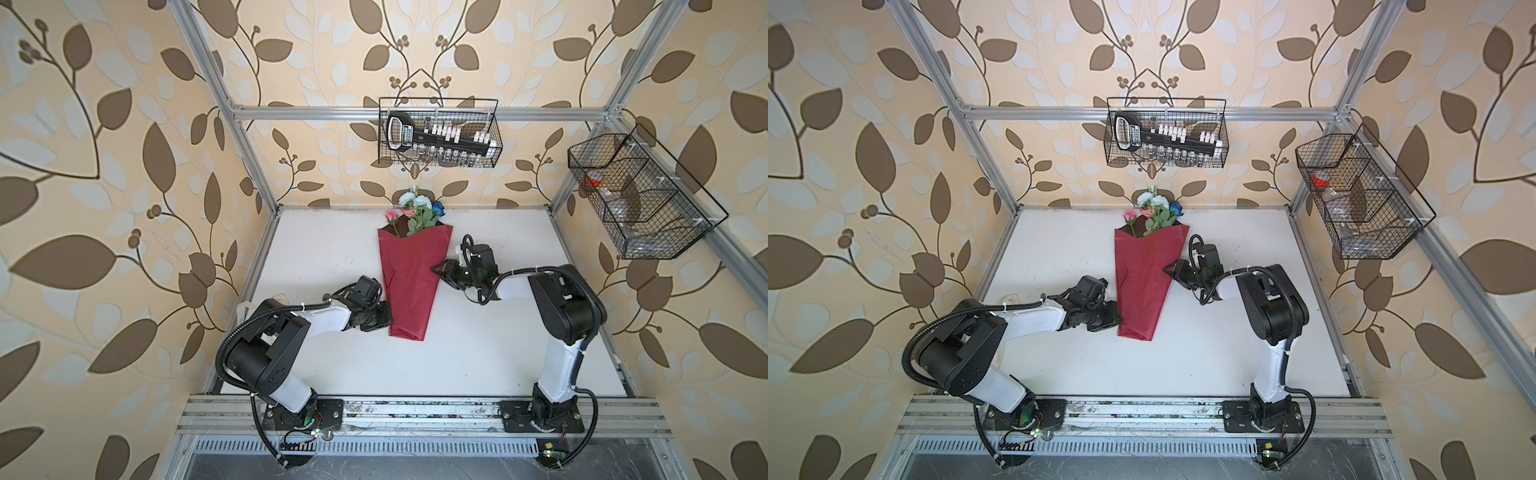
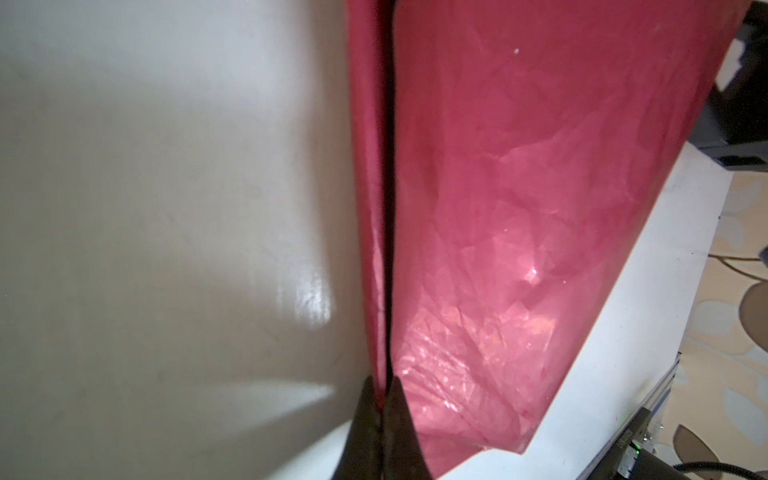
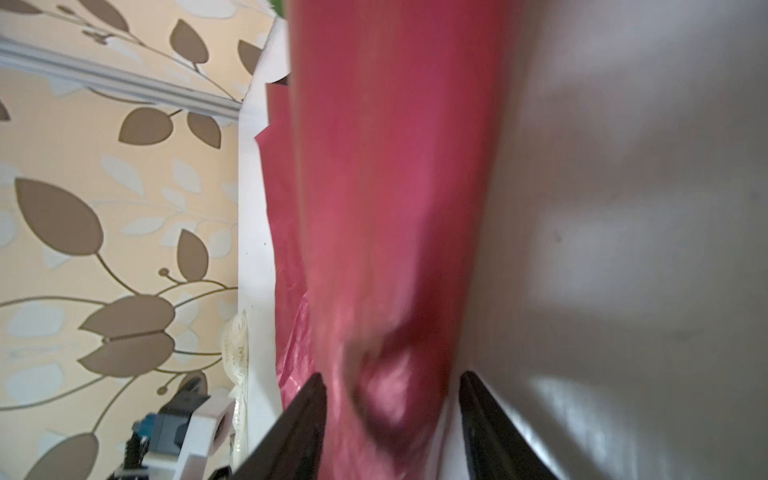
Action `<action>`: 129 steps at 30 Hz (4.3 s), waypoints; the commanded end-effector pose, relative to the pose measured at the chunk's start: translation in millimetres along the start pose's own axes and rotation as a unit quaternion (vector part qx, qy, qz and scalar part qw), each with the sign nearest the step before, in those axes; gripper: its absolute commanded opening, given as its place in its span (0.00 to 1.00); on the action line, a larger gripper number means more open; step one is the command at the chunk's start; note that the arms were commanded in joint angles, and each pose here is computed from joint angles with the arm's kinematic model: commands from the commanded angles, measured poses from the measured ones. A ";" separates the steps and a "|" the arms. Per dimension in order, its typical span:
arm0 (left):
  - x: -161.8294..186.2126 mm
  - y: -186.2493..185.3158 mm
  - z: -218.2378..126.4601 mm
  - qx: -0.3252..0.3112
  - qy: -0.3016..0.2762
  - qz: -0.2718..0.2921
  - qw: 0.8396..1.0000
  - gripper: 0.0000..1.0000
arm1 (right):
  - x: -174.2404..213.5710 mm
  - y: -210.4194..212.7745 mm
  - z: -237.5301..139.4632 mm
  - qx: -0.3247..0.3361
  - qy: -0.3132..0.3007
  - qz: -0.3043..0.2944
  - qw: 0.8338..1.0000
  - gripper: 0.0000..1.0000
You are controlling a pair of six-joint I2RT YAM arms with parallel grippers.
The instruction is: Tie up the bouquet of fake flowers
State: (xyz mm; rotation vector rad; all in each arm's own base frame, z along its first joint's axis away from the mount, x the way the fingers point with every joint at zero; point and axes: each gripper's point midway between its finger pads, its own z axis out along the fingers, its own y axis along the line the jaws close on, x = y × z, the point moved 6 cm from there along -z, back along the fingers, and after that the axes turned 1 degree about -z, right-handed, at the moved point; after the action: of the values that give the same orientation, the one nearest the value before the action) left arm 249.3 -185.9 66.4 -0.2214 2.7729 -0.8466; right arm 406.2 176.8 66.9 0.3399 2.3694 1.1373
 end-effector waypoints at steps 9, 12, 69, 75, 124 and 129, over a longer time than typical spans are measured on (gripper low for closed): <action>46.9 55.0 8.6 -0.115 0.091 -0.045 0.988 0.00 | -69.0 -35.9 28.9 0.024 -0.072 0.024 0.997 0.35; 47.6 55.3 8.3 -0.116 0.091 -0.046 0.988 0.00 | -91.0 -44.8 31.4 0.026 -0.096 0.027 0.995 0.34; 55.6 -75.4 -19.0 0.058 0.024 0.092 0.994 0.72 | -177.7 -127.1 -112.1 0.154 -0.136 -0.005 0.979 0.59; 45.0 -67.7 -50.6 0.014 -0.032 0.103 0.994 0.96 | -163.8 -115.7 -146.1 0.222 -0.156 0.015 0.962 0.65; -9.1 -12.6 -94.6 -0.031 -0.092 0.006 0.995 0.99 | -12.3 -35.7 -42.1 0.552 0.005 -0.286 0.784 0.14; -9.2 -11.6 -94.3 -0.032 -0.093 0.001 0.995 0.99 | -22.8 -50.3 -68.3 0.561 0.006 -0.283 0.778 0.14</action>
State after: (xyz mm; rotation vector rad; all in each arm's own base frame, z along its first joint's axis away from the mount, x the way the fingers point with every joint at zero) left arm 229.3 -144.1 146.2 -0.2882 2.6497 -0.6818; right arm 399.0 103.2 73.2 0.0119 2.5703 -0.5868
